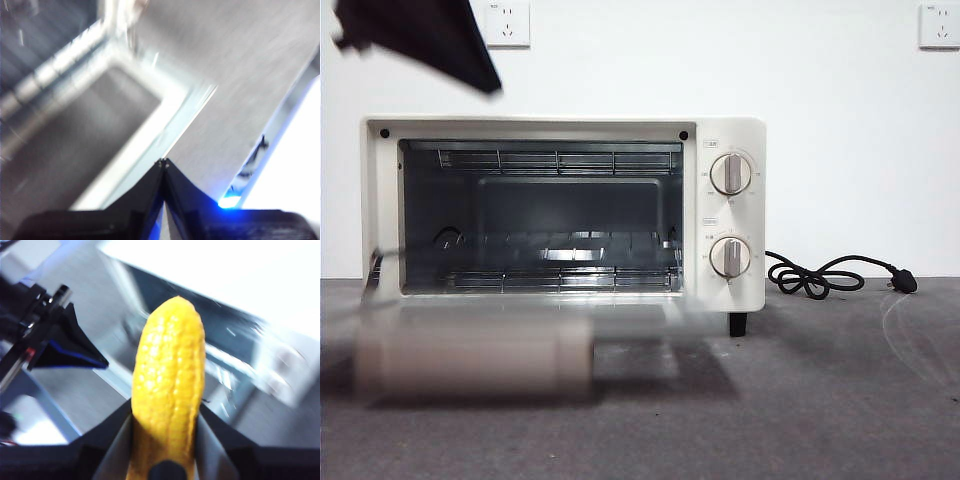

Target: Take the corn from the table,put the corn in the oven

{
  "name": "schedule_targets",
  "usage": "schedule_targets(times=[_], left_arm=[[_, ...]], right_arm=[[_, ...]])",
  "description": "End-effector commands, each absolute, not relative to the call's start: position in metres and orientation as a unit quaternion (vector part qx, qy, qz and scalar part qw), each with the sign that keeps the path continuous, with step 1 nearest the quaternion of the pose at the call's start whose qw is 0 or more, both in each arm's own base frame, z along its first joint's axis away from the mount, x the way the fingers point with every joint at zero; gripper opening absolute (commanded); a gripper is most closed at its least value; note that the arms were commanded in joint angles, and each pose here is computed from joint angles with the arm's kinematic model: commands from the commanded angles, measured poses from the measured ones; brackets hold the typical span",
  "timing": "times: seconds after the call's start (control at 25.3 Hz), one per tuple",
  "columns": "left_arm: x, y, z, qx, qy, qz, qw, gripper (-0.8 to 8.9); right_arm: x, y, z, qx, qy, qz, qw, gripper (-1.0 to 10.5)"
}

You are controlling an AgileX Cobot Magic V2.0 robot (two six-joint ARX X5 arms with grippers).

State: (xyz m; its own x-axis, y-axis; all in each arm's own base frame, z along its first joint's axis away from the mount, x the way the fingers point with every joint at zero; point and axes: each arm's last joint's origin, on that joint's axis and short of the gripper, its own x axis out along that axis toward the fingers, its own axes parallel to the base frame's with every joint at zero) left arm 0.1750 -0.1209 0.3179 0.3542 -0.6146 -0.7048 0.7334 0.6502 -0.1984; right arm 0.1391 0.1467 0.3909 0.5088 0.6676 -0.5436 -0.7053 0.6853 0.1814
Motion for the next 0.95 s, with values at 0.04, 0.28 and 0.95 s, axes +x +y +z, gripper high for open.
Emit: schedule_targets(times=[0.04,0.28,0.95], left_arm=[[0.159,-0.112,0.331,0.063,0.361,-0.414,0.833,-0.06],[0.119,-0.086,0.361,0.049,0.269,-0.421,0.865,-0.06],[0.039,-0.028,0.386,0.007,0.119,-0.329,0.937,-0.06]], right_arm=[[0.144,0.155,0.391,-0.034,0.282,0.422,0.861,-0.1],[0.156,0.186,0.389,-0.03,0.235,0.505,0.83,-0.1],[0.16,0.306,0.321,-0.309,0.095,0.483,0.814,-0.1]])
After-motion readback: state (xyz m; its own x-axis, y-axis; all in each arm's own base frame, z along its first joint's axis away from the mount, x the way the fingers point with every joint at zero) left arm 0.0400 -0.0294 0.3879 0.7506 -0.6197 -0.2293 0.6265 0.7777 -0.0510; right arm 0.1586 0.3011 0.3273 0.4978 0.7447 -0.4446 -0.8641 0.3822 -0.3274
